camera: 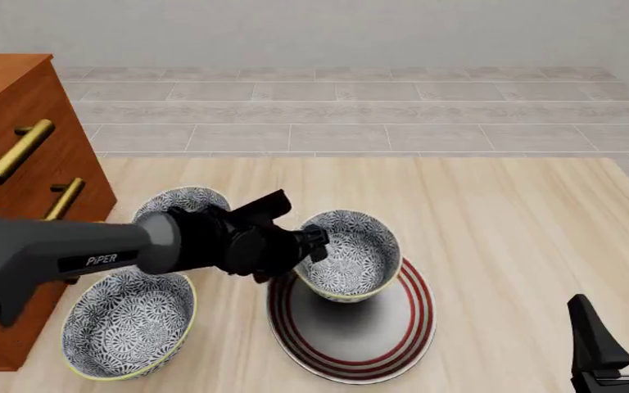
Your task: Put the bowl at the front on the plate.
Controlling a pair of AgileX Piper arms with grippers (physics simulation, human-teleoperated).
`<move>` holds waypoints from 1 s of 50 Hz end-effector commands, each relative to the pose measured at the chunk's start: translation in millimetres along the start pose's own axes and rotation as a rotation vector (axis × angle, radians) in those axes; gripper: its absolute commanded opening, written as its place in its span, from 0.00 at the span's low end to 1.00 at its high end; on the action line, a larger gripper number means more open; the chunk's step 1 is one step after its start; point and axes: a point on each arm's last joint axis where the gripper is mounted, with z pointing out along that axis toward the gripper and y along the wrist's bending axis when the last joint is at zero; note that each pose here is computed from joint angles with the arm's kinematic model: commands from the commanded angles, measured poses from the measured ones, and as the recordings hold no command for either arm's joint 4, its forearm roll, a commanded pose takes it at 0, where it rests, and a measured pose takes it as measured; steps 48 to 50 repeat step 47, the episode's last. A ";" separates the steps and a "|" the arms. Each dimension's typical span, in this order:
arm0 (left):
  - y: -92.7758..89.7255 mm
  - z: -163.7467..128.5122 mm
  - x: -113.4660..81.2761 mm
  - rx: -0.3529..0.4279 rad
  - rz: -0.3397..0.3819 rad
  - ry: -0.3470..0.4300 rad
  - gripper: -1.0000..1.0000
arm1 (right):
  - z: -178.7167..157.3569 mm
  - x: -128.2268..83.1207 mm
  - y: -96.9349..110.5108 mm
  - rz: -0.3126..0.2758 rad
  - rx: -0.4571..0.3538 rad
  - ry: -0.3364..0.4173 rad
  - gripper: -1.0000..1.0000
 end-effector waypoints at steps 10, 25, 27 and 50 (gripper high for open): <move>-4.4 -71.5 -4.5 0.030 0.020 -0.028 1.00 | 0.1 1.5 0.0 0.000 0.000 0.000 1.00; 5.2 -129.9 10.1 0.077 0.010 -0.057 1.00 | 0.1 1.5 0.0 0.001 0.000 0.000 1.00; 7.8 -138.6 15.1 0.085 0.009 -0.057 1.00 | 0.1 1.6 0.0 0.000 0.000 0.000 1.00; 33.3 -195.7 39.5 0.170 -0.005 -0.118 1.00 | 0.1 1.5 0.0 0.000 0.000 0.000 1.00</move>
